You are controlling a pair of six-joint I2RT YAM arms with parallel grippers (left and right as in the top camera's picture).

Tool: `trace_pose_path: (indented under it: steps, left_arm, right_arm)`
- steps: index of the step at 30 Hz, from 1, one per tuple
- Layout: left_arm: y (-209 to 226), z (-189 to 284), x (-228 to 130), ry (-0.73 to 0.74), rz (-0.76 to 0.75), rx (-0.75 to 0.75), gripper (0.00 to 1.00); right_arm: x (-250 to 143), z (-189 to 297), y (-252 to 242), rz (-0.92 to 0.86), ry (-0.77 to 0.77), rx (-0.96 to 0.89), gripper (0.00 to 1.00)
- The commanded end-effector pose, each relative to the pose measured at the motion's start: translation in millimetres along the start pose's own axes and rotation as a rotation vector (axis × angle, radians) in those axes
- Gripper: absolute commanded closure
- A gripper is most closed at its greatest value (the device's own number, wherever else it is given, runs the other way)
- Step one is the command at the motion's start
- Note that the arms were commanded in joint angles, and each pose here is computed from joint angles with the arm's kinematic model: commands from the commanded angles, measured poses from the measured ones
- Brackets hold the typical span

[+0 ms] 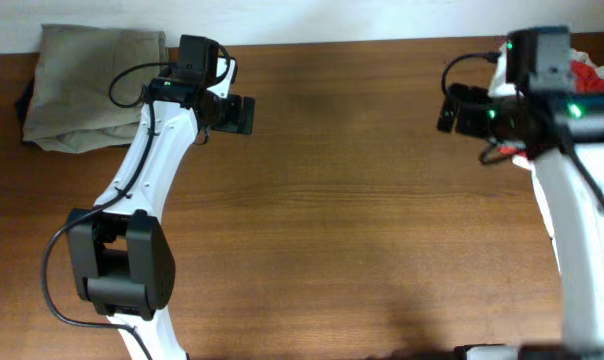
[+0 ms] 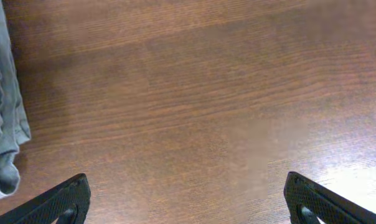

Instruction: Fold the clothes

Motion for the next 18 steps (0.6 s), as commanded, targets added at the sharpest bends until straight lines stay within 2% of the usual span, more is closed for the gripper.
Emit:
trace_pose_path:
  steps: [1, 4, 10, 14, 17, 18]
  left_arm:
    - [-1.4, 8.6, 3.5, -0.022, 0.012, -0.010, 0.01]
    - [-1.4, 8.6, 3.5, -0.022, 0.012, -0.010, 0.01]
    - [-1.4, 8.6, 3.5, -0.022, 0.012, -0.010, 0.01]
    - [-1.4, 8.6, 3.5, -0.022, 0.012, -0.010, 0.01]
    - [-1.4, 8.6, 3.6, -0.022, 0.012, -0.010, 0.01]
    - [-1.4, 8.6, 3.5, -0.022, 0.012, -0.010, 0.01]
  right_arm:
    - [-47.3, 60.6, 18.8, 0.114, 0.021, 0.055, 0.01]
    - [-97.2, 91.3, 2.0, 0.147, 0.166, 0.018, 0.01]
    - [-95.8, 80.7, 2.7, 0.166, 0.207, -0.005, 0.01]
    - [-79.9, 51.8, 13.5, 0.165, 0.099, 0.041, 0.01]
    - [-113.3, 17.7, -0.7, 0.167, 0.010, 0.059, 0.01]
    - [-135.2, 0.4, -9.2, 0.162, -0.056, 0.084, 0.01]
Point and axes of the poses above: each gripper's point midway between its finger pads, its own z axis back along the fingers, its own y axis along the line the jaws close on, x = y × z, the point moved 5 cm from there along z, back along the fingers, and after that the axes turned 3 degrees about -z, right-handed, at the moved point
